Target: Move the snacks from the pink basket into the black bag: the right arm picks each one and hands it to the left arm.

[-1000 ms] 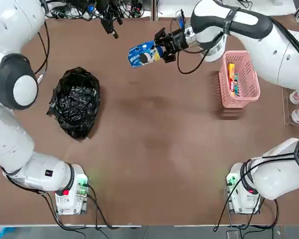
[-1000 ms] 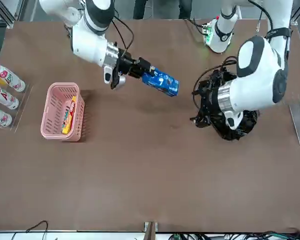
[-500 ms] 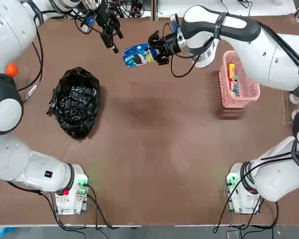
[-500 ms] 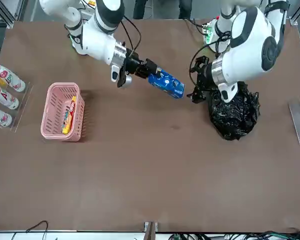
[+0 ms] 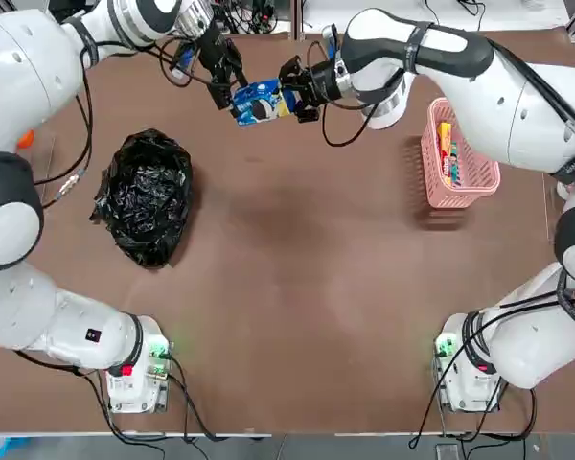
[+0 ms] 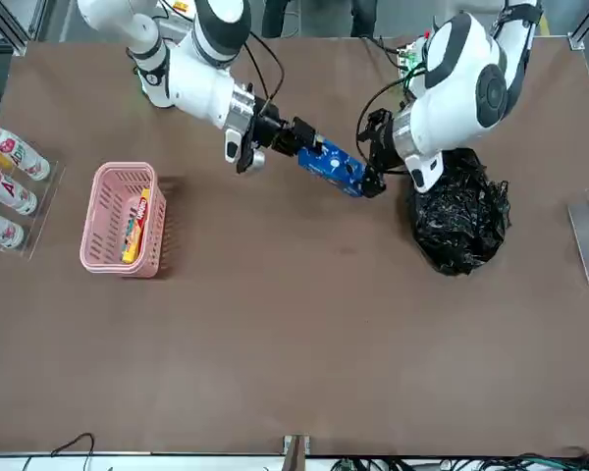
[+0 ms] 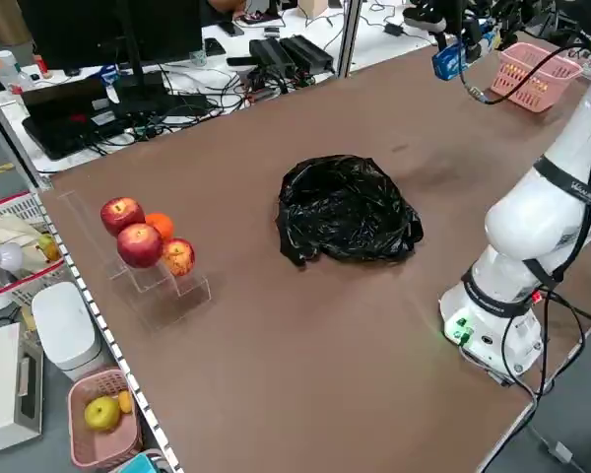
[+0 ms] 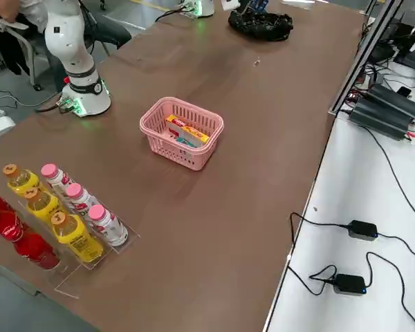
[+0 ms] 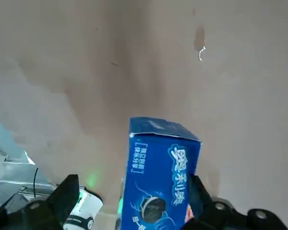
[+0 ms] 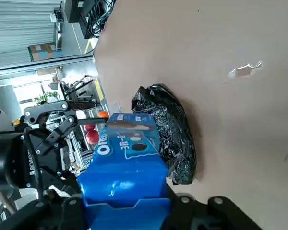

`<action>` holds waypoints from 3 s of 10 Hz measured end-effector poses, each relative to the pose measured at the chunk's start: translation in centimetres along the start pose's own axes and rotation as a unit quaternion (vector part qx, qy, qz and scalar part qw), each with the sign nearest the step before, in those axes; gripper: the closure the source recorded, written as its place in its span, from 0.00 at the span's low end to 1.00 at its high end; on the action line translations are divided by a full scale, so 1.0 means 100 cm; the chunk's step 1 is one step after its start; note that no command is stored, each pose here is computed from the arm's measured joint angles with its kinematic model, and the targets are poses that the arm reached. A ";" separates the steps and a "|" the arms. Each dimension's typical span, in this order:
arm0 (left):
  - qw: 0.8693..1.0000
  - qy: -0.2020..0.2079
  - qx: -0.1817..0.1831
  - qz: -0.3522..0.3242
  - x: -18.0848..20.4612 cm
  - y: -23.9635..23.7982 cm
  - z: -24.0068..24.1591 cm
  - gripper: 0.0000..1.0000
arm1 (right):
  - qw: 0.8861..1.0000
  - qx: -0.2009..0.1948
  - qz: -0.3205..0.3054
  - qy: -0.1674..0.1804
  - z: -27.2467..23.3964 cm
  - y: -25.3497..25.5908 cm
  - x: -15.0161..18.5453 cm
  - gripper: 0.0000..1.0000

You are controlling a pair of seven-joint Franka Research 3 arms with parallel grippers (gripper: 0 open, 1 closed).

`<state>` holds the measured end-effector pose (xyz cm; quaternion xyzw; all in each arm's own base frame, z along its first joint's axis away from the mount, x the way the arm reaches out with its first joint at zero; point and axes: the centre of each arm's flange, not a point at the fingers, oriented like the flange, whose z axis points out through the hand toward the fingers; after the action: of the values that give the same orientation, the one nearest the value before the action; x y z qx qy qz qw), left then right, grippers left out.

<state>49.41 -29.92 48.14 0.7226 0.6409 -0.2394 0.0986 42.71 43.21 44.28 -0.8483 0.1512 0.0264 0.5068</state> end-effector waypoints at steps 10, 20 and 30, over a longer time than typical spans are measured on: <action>0.997 0.038 0.012 0.061 -0.020 -0.013 0.031 0.32 | 1.000 0.008 0.005 0.010 0.017 -0.005 -0.032 0.57; 0.993 0.061 0.039 0.098 0.024 -0.001 -0.004 0.48 | 1.000 0.017 0.007 0.014 0.015 -0.013 -0.030 0.00; 0.978 0.191 0.076 0.019 0.293 0.003 -0.042 0.48 | 0.976 -0.145 -0.163 -0.023 -0.095 0.004 0.089 0.00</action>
<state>52.46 -2.31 37.90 0.7726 0.6139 -0.1432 -0.0761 50.07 32.71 46.81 -0.9251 -0.0063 -0.0158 0.3793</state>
